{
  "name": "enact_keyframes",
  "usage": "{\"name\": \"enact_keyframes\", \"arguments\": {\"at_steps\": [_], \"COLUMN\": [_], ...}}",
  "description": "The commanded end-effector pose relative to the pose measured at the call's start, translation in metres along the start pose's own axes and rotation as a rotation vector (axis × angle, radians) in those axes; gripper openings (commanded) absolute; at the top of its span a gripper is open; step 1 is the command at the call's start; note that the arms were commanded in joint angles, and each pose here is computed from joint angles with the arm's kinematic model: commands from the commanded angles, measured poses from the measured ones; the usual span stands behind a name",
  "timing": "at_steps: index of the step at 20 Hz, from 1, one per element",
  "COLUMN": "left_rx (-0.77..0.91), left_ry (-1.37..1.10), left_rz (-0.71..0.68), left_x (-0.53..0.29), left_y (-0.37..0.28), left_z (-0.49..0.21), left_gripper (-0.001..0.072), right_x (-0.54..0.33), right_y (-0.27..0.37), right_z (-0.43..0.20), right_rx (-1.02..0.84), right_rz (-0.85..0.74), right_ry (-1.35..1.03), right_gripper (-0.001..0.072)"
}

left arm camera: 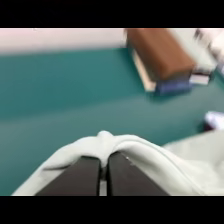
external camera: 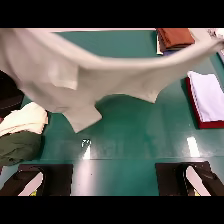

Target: Fold the shirts.

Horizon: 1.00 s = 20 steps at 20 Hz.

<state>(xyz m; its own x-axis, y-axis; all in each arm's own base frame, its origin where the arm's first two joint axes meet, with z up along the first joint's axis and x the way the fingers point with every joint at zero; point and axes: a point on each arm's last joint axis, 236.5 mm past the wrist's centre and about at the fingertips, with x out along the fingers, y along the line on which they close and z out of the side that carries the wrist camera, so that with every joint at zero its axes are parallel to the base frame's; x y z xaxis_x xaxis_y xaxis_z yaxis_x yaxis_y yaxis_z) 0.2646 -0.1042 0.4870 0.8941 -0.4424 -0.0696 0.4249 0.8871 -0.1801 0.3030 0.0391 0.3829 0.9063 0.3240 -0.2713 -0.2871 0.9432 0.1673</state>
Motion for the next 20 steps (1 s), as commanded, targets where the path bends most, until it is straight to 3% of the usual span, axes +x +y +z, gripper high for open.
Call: {"name": "enact_keyframes", "arguments": {"at_steps": [1,6,10,16,20], "left_rx": [0.096,0.118,-0.027,-0.292,-0.381], "left_ry": [-0.265,-0.322,-0.015,0.655,0.903], "left_rz": [-0.032,-0.009,0.051,0.126,0.148], "left_x": [-0.084,-0.097,0.005,0.15,0.201], "left_y": [-0.052,-0.053,0.014,0.12,0.166], "left_z": [0.08,0.094,0.009,-0.236,-0.362], "left_gripper": [0.0024,0.0024,0.0024,0.0025,0.0026], "right_x": [-0.071,-0.079,-0.02,0.132,0.195], "right_y": [0.023,0.014,-0.024,-0.095,-0.11], "right_z": [0.07,0.086,0.059,-0.149,-0.248], "right_rx": [-0.116,-0.118,0.021,0.228,0.307], "right_rz": [-0.129,-0.175,-0.083,-0.09,-0.077], "right_ry": [-0.204,-0.159,0.015,0.688,0.93], "right_gripper": [0.0024,0.0023,0.0023,0.0023,0.0023]}}
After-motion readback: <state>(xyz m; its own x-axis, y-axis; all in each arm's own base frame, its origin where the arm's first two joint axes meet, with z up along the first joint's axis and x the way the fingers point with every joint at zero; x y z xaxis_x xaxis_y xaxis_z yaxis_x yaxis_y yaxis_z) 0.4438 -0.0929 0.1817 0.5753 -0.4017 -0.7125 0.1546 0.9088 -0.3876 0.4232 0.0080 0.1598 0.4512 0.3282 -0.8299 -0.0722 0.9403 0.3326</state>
